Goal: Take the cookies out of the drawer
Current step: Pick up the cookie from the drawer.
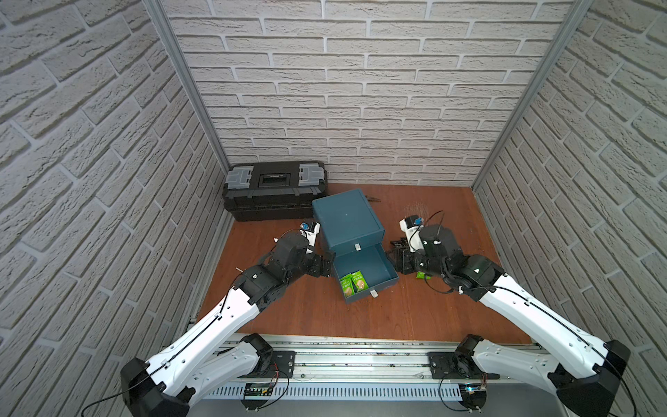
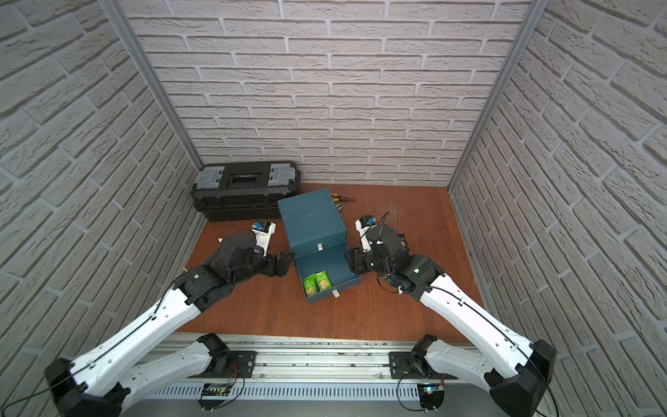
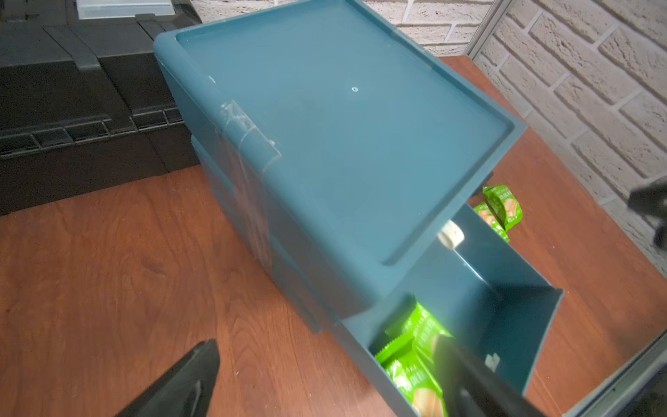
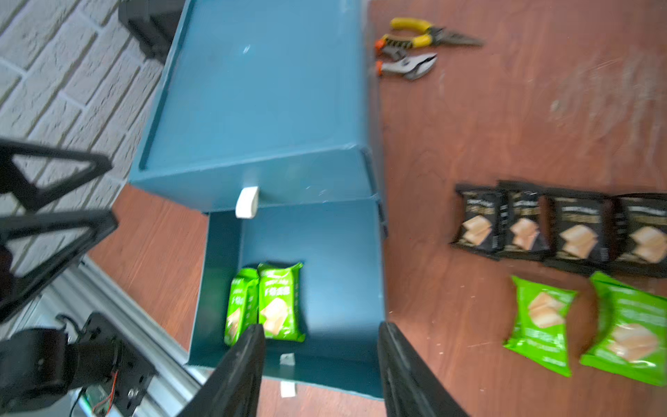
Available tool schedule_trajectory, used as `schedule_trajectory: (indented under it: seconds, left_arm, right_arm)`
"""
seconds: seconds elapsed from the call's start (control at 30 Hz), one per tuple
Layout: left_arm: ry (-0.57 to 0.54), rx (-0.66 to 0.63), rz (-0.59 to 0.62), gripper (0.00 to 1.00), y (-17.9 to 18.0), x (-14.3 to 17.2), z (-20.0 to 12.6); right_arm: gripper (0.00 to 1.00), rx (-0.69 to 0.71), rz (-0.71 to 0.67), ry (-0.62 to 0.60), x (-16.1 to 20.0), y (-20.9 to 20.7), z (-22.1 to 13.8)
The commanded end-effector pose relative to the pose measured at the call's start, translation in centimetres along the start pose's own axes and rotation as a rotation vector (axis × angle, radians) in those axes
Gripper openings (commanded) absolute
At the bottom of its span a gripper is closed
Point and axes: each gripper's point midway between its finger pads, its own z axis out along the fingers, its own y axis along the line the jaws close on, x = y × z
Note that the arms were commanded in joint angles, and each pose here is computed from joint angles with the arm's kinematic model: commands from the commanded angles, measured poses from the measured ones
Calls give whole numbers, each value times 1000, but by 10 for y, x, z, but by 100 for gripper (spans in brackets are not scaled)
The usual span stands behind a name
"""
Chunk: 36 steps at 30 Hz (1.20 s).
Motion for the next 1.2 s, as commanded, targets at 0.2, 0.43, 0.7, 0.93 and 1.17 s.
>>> schedule_trajectory:
  seconds: [0.2,0.43,0.7,0.93,1.17]
  left_arm:
    - [-109,73,-69,99,-5,-44,15]
    - [-100,83,-74,99,-5,-42,22]
    - [-106,81,-74,99,-3,-44,25]
    - [-98,90,-79,99,-3,-44,30]
    - [-104,97,-77,98,-4,-45,28]
  right_arm:
    - [55,45,-58,134,44,28,49]
    - [58,101,-105,222,64,25,75]
    - [59,122,-136,288,76,30,105]
    - [59,106,-150,335,81,42,123]
    - [41,151,-163,339,82,36,126]
